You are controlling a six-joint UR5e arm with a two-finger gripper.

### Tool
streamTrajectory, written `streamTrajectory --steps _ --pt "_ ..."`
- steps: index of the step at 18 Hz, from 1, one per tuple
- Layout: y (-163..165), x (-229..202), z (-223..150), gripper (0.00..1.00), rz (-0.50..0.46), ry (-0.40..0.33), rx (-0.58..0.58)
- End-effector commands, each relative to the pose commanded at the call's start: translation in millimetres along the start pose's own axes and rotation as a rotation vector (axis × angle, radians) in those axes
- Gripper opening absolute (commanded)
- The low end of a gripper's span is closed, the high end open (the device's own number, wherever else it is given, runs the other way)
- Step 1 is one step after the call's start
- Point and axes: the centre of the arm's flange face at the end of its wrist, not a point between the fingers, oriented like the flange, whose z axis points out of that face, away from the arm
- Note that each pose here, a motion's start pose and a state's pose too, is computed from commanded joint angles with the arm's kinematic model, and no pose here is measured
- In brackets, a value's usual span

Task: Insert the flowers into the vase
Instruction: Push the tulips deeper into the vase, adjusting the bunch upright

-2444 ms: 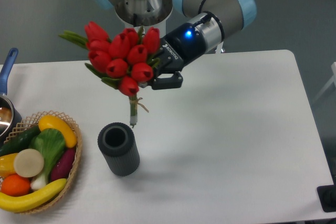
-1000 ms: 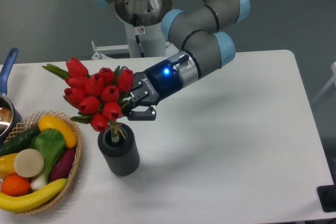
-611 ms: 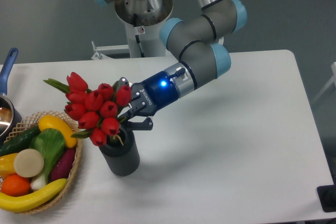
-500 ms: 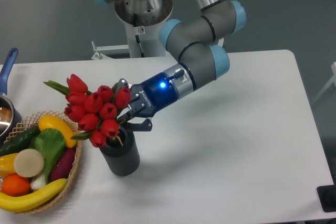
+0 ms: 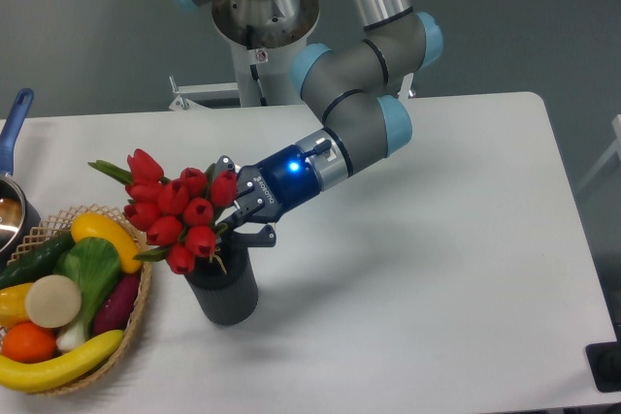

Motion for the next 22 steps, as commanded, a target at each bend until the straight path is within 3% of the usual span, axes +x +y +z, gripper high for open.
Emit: streamTrajectory --steps 12,16,19,22 --pt "18 -4 1 0.34 -0.014 -0.005 -0.049" --pt "20 -6 0 0.53 -0.012 -0.011 -0.081" --pt "20 -5 -1 0.78 -0.011 -0.012 -0.082" --pt "18 -4 -1 0.81 -0.006 -0.013 -0.085"
